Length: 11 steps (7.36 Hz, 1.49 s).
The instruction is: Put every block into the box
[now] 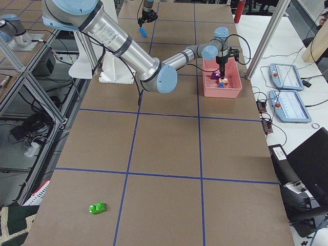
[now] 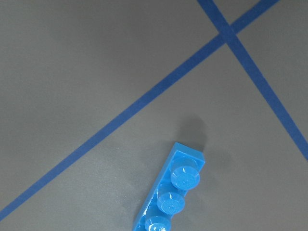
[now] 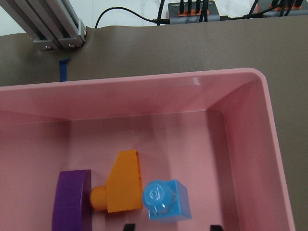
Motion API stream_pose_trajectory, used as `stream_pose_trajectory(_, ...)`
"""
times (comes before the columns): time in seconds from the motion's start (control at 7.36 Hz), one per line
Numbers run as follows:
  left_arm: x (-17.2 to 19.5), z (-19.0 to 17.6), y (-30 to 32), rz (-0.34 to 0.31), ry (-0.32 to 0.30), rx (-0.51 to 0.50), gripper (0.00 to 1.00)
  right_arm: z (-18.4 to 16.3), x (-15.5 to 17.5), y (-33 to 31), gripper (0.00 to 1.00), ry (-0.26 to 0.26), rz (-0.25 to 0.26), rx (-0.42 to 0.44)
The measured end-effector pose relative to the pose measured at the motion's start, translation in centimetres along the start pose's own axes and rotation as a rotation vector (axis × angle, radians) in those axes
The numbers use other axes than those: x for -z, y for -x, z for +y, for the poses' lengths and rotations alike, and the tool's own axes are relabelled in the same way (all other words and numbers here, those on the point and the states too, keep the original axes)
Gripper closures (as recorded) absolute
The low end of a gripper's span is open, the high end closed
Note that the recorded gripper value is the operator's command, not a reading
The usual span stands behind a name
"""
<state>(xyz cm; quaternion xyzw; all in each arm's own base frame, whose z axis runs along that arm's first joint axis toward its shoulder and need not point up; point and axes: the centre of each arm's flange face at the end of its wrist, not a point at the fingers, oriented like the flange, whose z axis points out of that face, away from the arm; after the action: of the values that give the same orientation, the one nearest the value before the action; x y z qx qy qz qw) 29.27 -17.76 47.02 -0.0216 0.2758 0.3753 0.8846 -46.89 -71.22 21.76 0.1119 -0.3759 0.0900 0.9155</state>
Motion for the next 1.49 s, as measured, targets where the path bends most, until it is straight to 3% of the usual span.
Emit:
stream_pose_trajectory(0.54,-4.1,0.2,-1.6,-0.039,0.029,-0.026,0.00,-2.4,3.4,-1.7,0.00,0.046,-0.060,-0.005)
stream_pose_trajectory(0.68,-5.1,0.1,-1.4,-0.040,0.028,-0.028,0.00,-2.8,4.8,-2.3,0.00,0.068,-0.059,-0.002)
stream_pose_trajectory(0.95,-6.6,-0.3,-1.5,-0.043,0.036,-0.035,0.03,-2.5,7.8,-2.8,0.00,0.123,0.002,0.040)
stream_pose_trajectory(1.09,-7.2,-0.3,-1.7,-0.044,0.042,-0.040,0.14,-2.2,9.6,-3.2,0.00,0.148,0.036,0.062)
stream_pose_trajectory(1.22,-7.5,-0.3,-1.9,-0.044,0.047,-0.045,0.19,-2.1,11.1,-3.8,0.00,0.166,0.061,0.086)
stream_pose_trajectory(1.49,-8.5,-0.5,-1.9,-0.046,0.052,-0.048,0.39,-2.4,13.0,-5.1,0.00,0.188,0.086,0.120)
